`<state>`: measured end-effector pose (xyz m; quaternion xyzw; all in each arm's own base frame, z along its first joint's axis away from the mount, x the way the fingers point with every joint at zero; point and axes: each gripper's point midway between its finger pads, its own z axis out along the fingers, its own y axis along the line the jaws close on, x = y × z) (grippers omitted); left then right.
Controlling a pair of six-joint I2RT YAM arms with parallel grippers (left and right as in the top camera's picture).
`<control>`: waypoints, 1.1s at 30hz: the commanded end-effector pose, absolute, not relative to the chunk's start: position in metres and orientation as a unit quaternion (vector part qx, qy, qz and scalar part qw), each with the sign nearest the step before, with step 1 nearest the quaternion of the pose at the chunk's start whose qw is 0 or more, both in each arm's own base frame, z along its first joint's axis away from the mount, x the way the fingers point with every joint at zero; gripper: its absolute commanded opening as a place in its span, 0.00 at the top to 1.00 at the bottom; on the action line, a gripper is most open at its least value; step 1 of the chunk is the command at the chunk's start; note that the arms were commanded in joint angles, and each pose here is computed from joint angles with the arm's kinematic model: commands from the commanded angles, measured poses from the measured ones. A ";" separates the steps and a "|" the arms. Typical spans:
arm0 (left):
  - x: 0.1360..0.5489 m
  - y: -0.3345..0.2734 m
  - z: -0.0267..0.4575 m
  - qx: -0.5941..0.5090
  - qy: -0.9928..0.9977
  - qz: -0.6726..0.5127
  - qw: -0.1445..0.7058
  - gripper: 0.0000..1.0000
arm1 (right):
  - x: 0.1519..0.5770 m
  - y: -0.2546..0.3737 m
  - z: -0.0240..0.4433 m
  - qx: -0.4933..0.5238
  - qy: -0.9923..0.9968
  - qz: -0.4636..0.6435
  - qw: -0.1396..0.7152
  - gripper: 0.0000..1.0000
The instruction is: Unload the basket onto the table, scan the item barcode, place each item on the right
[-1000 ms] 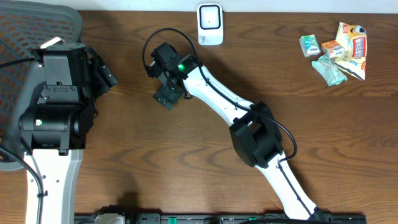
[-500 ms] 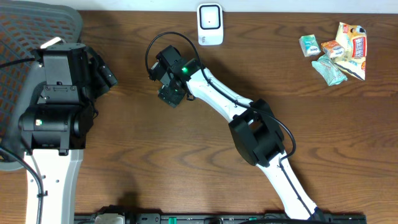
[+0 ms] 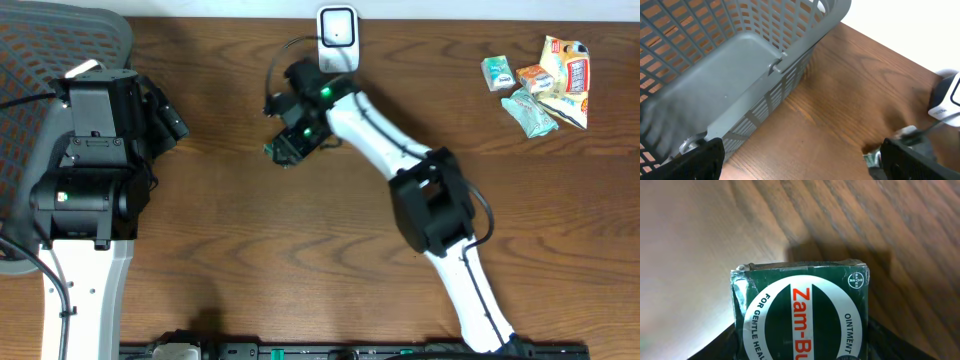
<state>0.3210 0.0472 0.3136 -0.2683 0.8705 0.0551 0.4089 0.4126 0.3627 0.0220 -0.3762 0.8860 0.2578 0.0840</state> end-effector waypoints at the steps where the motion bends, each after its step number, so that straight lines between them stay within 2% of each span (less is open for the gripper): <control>1: 0.319 0.050 0.321 -0.274 0.864 0.057 0.418 0.02 | 0.411 0.357 0.074 -0.333 0.846 0.413 0.061 0.39; 2: 0.319 0.050 0.321 -0.274 0.864 0.057 0.418 0.02 | 0.411 0.351 0.080 -0.319 0.838 0.440 0.051 0.39; 5: 0.319 0.050 0.321 -0.274 0.864 0.057 0.418 0.02 | 0.405 0.331 0.080 -0.273 0.826 0.494 0.010 0.48; 12: 0.319 0.050 0.321 -0.274 0.864 0.057 0.418 0.02 | 0.388 0.296 0.058 -0.184 0.796 0.575 -0.050 0.40; 15: 0.319 0.050 0.321 -0.274 0.864 0.057 0.418 0.02 | 0.395 0.273 0.054 -0.147 0.793 0.589 -0.052 0.27; 16: 0.319 0.050 0.321 -0.274 0.864 0.057 0.418 0.02 | 0.398 0.266 0.053 -0.137 0.797 0.586 -0.052 0.12; 17: 0.319 0.050 0.321 -0.274 0.864 0.057 0.418 0.02 | 0.400 0.261 0.053 -0.129 0.798 0.587 -0.052 0.03; 23: 0.319 0.050 0.321 -0.274 0.864 0.057 0.418 0.02 | 0.426 0.210 0.059 -0.066 0.821 0.565 -0.040 0.01; 30: 0.319 0.050 0.321 -0.274 0.864 0.057 0.418 0.02 | 0.413 0.198 0.062 -0.122 0.908 0.399 -0.022 0.01; 33: 0.319 0.050 0.321 -0.274 0.864 0.057 0.418 0.02 | 0.413 0.202 0.083 -0.151 0.962 0.225 0.036 0.01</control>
